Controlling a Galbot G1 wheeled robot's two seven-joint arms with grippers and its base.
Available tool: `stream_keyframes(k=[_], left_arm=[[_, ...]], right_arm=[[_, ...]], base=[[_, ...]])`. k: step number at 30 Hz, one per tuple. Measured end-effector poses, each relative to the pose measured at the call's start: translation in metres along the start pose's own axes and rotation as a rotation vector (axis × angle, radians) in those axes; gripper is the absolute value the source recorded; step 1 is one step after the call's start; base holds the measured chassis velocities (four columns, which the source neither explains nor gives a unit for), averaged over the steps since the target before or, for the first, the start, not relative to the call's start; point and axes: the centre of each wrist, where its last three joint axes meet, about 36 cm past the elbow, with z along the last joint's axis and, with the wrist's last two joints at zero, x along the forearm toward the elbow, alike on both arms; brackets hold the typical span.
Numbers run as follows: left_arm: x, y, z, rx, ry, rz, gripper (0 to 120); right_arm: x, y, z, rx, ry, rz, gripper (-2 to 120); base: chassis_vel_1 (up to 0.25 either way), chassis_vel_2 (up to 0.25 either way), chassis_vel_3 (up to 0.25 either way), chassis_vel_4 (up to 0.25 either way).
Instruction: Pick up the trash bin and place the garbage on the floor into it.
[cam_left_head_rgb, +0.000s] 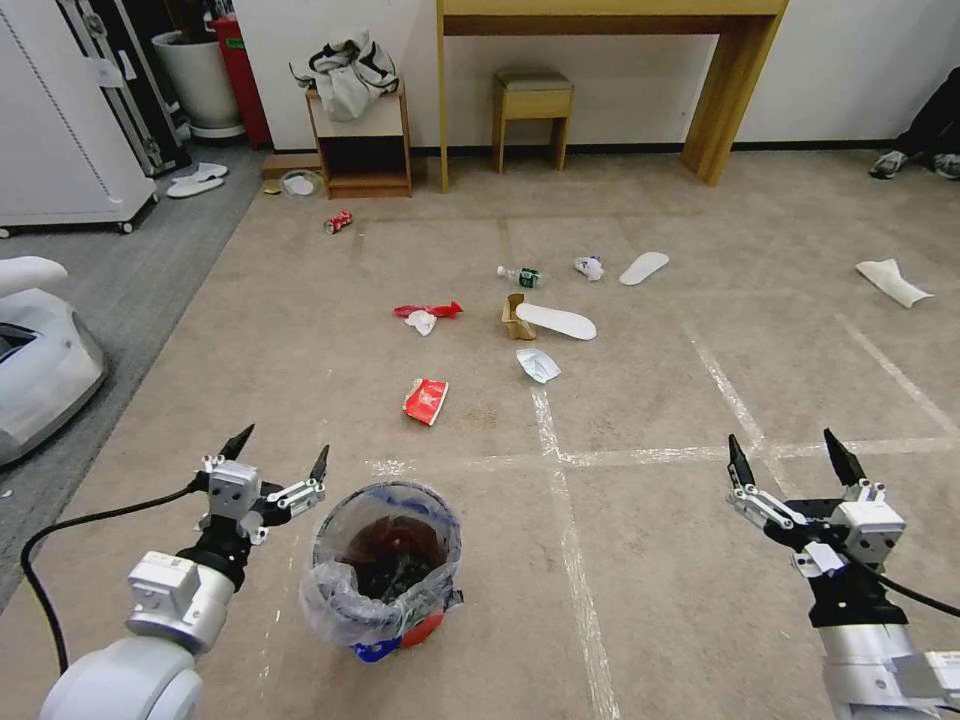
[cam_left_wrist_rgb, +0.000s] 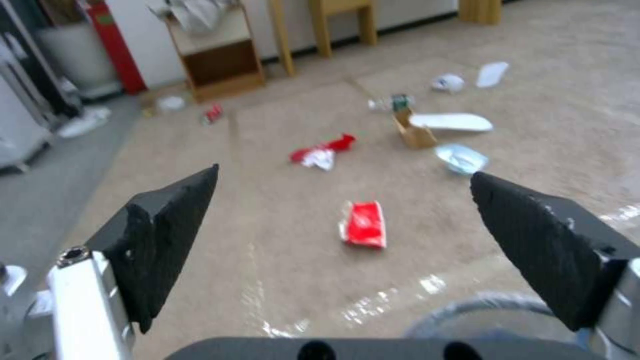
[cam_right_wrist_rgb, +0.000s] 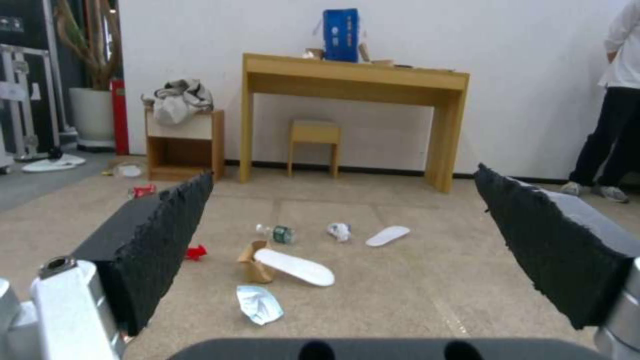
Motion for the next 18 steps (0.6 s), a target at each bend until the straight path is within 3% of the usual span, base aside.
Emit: stream_keyframes(k=[10, 18], left_arm=[[-0.01, 0.004, -0.012, 0.024, 0.145, 0.077, 100], [-0.026, 0.009, -0.018, 0.04, 0.243, 0.063, 100]], right_arm=[[0.004, 0.004, 0.002, -0.003, 0.009, 0.009, 100], [0.005, 0.004, 0.002, -0.002, 0.01, 0.008, 100]], base=[[0.0, 0.0, 0.0, 0.0], [0.0, 0.0, 0.0, 0.0]])
